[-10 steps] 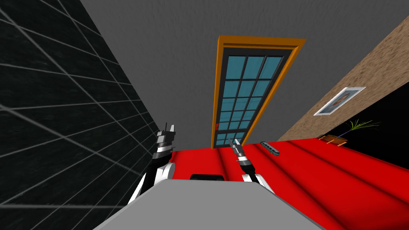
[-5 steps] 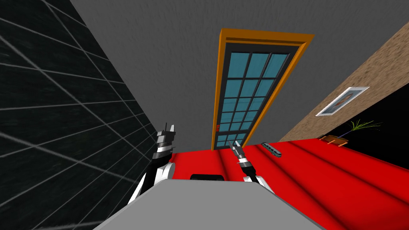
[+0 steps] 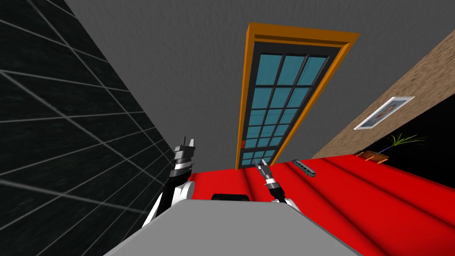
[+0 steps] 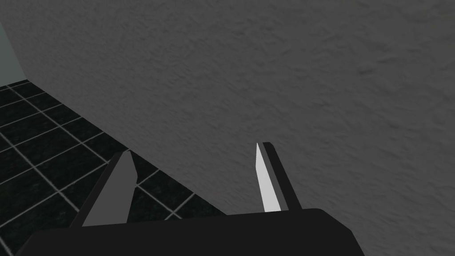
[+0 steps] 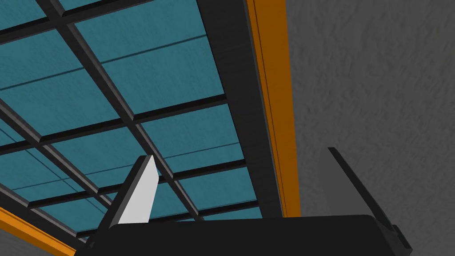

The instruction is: Pull the door open

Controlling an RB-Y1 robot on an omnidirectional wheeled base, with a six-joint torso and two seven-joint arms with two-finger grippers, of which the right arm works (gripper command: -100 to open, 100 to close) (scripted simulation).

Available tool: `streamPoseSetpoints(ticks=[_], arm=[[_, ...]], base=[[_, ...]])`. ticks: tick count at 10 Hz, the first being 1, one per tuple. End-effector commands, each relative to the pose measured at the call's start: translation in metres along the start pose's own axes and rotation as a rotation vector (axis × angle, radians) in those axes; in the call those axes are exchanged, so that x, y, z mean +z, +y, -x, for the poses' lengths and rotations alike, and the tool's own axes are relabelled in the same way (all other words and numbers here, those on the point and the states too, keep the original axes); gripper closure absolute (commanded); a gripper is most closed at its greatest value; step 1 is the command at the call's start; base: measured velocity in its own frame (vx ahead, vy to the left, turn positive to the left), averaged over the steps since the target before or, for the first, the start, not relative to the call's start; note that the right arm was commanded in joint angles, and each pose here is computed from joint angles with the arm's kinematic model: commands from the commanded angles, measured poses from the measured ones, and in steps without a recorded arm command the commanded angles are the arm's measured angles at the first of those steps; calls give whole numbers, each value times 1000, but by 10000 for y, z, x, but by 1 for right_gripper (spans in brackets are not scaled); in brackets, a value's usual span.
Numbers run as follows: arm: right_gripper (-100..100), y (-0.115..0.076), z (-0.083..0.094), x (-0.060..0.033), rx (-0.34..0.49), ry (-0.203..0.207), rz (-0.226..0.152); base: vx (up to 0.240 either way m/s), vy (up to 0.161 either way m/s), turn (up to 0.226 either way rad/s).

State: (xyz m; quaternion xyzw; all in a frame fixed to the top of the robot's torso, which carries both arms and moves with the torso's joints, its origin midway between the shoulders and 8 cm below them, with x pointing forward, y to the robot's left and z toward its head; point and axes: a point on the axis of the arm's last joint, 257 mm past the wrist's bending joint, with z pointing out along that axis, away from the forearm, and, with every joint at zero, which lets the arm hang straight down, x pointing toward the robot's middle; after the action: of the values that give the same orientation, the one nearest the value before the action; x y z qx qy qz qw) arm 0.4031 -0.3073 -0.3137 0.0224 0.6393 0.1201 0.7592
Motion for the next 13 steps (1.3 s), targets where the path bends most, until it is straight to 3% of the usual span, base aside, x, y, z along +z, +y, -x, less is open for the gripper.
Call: streamPoseSetpoints(ticks=[1,13], arm=[[-100,-31,-70,-28,-23,17,-1],[-100,-174,-697,-361,-171,164,0]], base=[[98,24,-16],[133,32,-20]])
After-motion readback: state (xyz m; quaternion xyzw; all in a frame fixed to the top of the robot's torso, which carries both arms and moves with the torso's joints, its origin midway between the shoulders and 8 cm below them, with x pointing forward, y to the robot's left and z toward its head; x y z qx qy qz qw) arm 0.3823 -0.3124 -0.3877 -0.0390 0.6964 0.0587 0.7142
